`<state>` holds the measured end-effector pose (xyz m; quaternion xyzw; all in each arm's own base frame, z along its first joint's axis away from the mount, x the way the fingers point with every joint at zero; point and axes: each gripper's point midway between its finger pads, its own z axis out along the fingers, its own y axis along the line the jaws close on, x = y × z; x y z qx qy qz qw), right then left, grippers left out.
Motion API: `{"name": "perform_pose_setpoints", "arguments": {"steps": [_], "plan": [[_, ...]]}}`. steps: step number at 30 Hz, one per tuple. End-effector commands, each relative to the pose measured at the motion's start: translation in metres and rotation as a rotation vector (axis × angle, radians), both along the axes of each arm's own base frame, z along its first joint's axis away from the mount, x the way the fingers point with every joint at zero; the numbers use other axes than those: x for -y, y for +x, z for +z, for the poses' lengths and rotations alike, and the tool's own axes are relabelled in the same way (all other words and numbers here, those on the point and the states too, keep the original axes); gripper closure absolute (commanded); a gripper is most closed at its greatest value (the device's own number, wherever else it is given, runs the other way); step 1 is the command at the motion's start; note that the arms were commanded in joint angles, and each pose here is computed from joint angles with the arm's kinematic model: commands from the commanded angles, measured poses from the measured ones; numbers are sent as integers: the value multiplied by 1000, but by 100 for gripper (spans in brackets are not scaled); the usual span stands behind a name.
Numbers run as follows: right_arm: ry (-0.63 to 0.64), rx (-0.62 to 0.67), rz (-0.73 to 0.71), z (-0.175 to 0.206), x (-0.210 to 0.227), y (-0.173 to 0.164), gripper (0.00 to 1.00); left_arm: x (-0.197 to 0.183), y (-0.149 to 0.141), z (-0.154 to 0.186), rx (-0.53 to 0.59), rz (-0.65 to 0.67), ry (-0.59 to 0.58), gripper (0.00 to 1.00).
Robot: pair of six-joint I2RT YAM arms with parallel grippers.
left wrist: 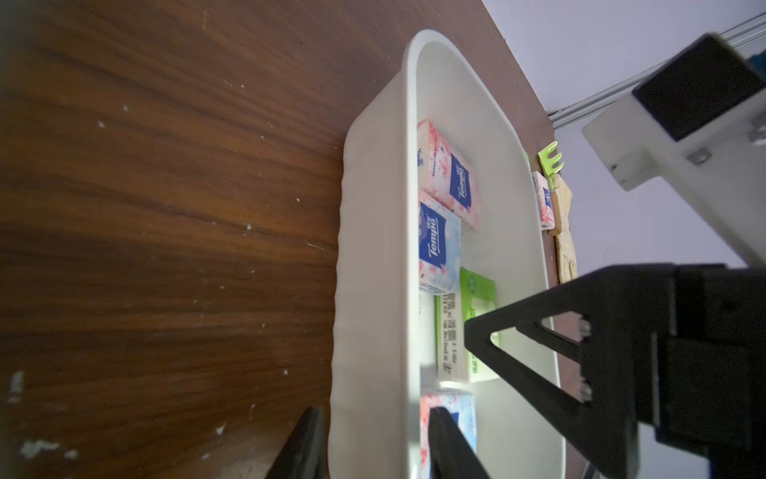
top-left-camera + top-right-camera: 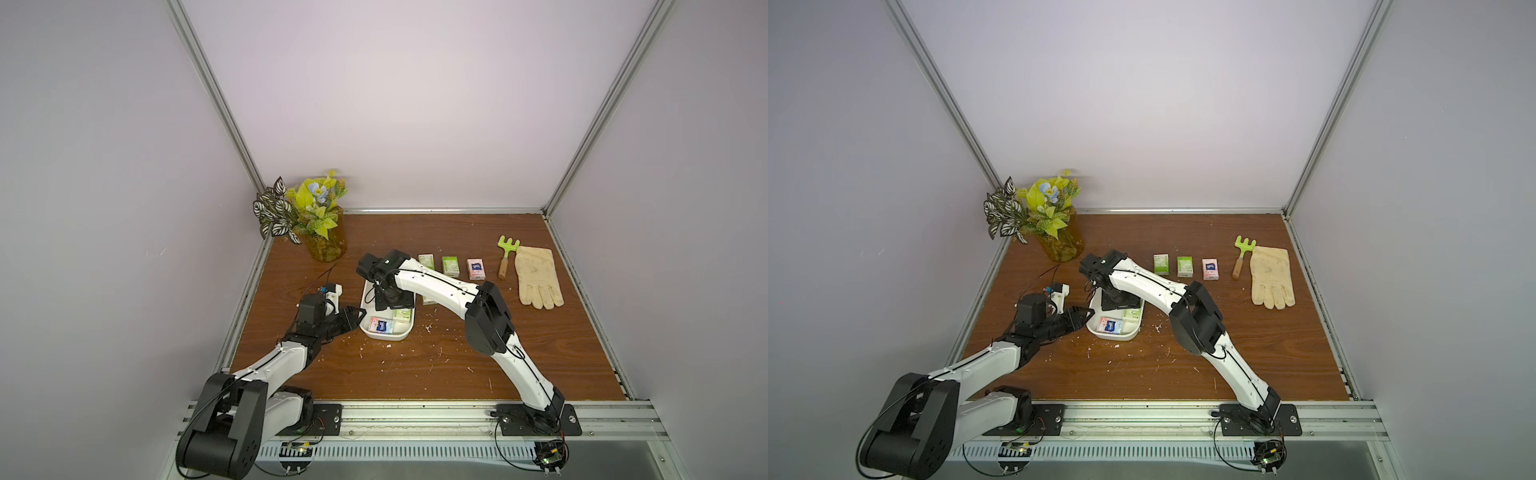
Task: Take the pocket tissues out of the storage box
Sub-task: Pick up the pocket tissues from the storage box.
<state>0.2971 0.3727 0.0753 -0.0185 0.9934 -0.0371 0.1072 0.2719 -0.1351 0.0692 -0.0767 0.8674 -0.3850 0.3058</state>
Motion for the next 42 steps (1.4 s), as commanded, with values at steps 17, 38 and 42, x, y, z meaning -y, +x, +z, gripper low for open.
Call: {"name": "perform_pose_setpoints", "arguments": {"steps": [17,38,42], "plan": [[33,-80,-11,-29,-7,-15,27,0,0,-1,1,9,9,74],[143,7,168,21,-50,-13,27,0,-2,2,2,11,2,77],[98,-17,102,20,-34,-17,26,2,-3,4,7,2,-8,80]]}}
